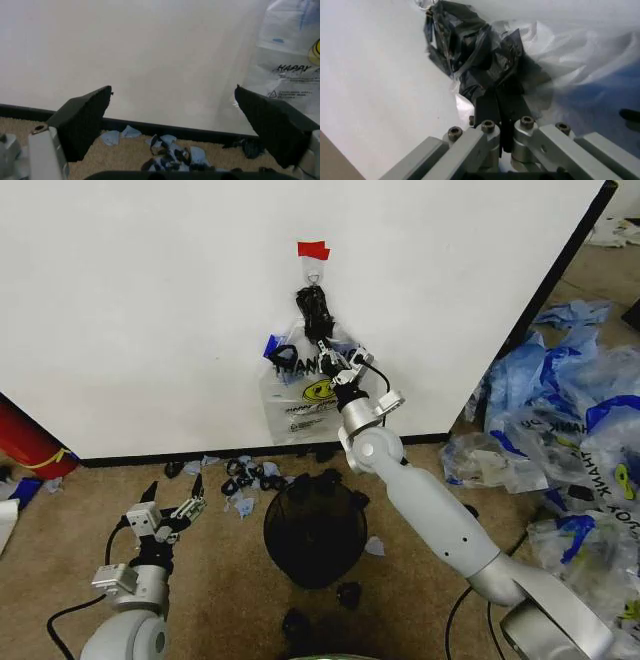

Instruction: Pick up the garbage bag from the wall and place it over the trash bin.

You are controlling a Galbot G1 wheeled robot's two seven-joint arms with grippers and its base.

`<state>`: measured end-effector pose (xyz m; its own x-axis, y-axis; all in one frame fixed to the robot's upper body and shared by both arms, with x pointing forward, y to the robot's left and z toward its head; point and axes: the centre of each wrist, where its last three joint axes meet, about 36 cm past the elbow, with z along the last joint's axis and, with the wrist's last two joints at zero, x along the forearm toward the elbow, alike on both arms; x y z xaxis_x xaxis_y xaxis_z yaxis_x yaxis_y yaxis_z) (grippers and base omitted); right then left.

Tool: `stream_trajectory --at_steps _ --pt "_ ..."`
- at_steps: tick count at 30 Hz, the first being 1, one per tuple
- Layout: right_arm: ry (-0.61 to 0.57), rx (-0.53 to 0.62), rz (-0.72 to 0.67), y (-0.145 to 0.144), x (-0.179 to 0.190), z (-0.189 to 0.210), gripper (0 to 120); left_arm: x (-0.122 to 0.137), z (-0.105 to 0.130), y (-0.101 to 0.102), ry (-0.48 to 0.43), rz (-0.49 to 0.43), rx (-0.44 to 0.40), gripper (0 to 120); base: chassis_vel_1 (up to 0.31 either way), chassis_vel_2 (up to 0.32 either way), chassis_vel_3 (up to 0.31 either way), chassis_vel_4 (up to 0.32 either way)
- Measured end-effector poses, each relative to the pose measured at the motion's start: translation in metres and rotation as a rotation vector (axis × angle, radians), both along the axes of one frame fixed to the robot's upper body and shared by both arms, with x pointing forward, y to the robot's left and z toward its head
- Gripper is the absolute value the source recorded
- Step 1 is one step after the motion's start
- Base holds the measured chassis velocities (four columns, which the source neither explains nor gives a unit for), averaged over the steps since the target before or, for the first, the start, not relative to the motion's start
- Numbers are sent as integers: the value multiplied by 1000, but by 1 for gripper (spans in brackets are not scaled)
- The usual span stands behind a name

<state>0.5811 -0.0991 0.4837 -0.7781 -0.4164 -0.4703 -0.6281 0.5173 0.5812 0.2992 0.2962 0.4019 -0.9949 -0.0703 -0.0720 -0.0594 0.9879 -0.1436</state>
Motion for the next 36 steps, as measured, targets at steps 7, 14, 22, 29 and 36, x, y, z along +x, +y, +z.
stream_trajectory --at_steps 7,14,22,29,36 --pt "3 -14 3 -13 -15 -6 0 5 -1 -1 -6 -2 -3 97 0 0 0 0" --pt "5 -29 11 -24 -32 -13 0 7 -3 -2 -4 -5 -3 97 0 0 0 0" --pt "-5 -56 38 -30 -54 -20 0 12 -5 -3 -6 -9 -5 97 0 0 0 0" --pt "-21 -84 63 -35 -73 -29 0 14 -8 -3 -8 -9 -4 97 0 0 0 0" --pt "-30 -97 80 -37 -90 -34 0 17 -9 -3 -11 -8 -4 97 0 0 0 0"
